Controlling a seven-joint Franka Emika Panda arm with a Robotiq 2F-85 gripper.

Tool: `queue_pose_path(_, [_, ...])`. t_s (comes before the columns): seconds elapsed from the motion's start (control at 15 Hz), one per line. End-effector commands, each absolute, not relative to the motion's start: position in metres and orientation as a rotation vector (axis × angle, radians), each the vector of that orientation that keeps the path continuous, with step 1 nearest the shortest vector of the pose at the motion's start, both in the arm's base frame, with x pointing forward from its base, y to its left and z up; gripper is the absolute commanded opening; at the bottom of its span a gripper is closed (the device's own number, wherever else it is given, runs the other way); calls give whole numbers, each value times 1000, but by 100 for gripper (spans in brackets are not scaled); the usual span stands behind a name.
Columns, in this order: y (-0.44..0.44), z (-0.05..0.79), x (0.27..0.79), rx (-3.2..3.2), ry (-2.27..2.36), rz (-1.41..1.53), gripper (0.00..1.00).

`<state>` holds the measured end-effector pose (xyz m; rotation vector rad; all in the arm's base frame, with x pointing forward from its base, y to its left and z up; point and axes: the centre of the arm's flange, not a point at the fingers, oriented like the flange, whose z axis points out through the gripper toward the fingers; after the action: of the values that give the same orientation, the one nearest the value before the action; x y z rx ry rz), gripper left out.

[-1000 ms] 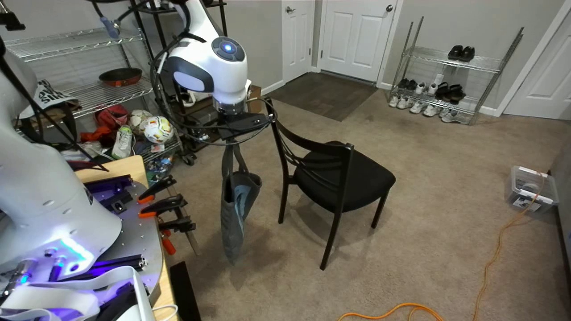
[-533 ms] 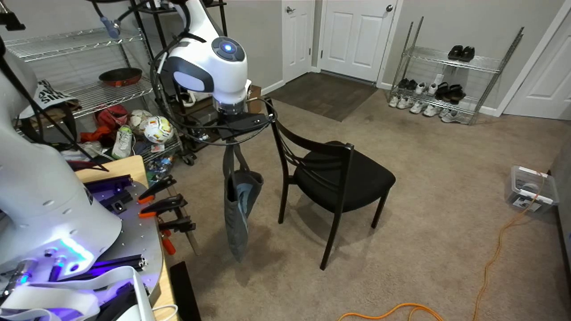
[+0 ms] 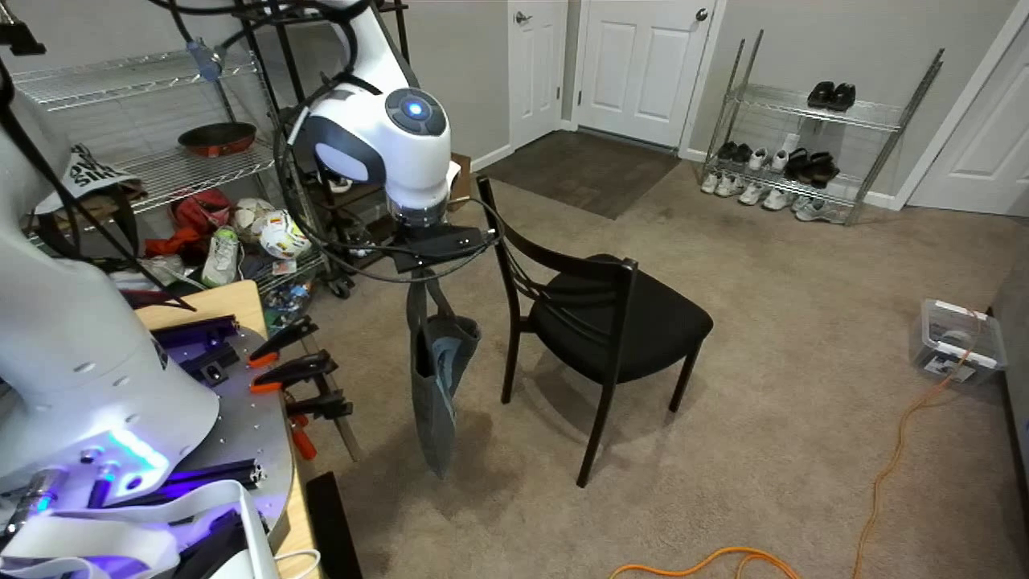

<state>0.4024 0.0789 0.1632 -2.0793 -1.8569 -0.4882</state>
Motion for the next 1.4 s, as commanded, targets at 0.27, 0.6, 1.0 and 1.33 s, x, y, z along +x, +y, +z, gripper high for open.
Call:
queue_pose_path(0.27, [-24,125,335,-2324,-1719,-421,2])
queue_pose_path(0.6, [-100,122,311,-2380,-1702,-483,2])
queue_pose_path(1.0, [-184,142,326,-2392,-1588,-607,2])
queue_pose_path(1.33, [-209,158,353,-2382,-1453,-753,2])
